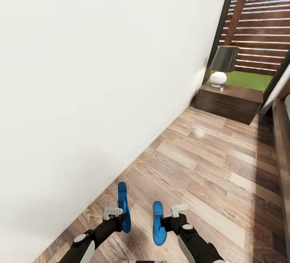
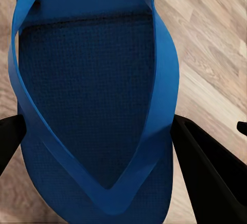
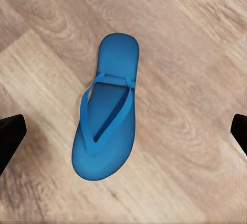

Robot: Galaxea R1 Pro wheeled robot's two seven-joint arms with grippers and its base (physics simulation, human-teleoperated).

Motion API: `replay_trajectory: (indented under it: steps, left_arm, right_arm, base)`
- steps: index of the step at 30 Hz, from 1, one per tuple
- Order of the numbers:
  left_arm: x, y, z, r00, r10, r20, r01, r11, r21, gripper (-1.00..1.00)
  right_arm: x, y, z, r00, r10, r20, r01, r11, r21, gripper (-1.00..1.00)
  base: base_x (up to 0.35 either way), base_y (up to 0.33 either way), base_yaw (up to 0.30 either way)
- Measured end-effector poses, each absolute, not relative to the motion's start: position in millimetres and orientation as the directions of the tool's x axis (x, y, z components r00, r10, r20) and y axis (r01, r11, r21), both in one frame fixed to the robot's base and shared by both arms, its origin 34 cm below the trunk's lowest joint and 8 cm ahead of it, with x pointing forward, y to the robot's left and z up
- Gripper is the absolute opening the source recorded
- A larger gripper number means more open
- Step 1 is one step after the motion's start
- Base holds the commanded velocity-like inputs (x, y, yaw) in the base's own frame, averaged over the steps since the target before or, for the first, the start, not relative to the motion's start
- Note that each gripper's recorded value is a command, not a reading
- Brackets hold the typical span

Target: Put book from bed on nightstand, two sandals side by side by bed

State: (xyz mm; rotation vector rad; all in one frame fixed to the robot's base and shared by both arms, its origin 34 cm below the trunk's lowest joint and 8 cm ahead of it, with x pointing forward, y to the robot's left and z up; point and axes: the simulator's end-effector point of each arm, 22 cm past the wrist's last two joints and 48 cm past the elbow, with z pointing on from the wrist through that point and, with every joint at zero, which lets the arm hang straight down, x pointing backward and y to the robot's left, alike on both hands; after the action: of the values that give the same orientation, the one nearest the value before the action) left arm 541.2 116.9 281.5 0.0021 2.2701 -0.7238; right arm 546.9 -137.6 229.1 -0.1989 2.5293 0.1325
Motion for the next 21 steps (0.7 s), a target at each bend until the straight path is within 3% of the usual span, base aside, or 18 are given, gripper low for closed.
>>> replay_trajectory:
  steps: [21]
  left_arm:
    - [520.5,116.8,241.0,-0.779,-0.207,-0.591,0.168,0.84,-0.516,-1.0]
  right_arm:
    - [521.9,-138.1,188.0,-0.86,-0.113,-0.498,-0.166,0.984,0.064,1.0]
  base:
    - [0.0,0.0,0.0]
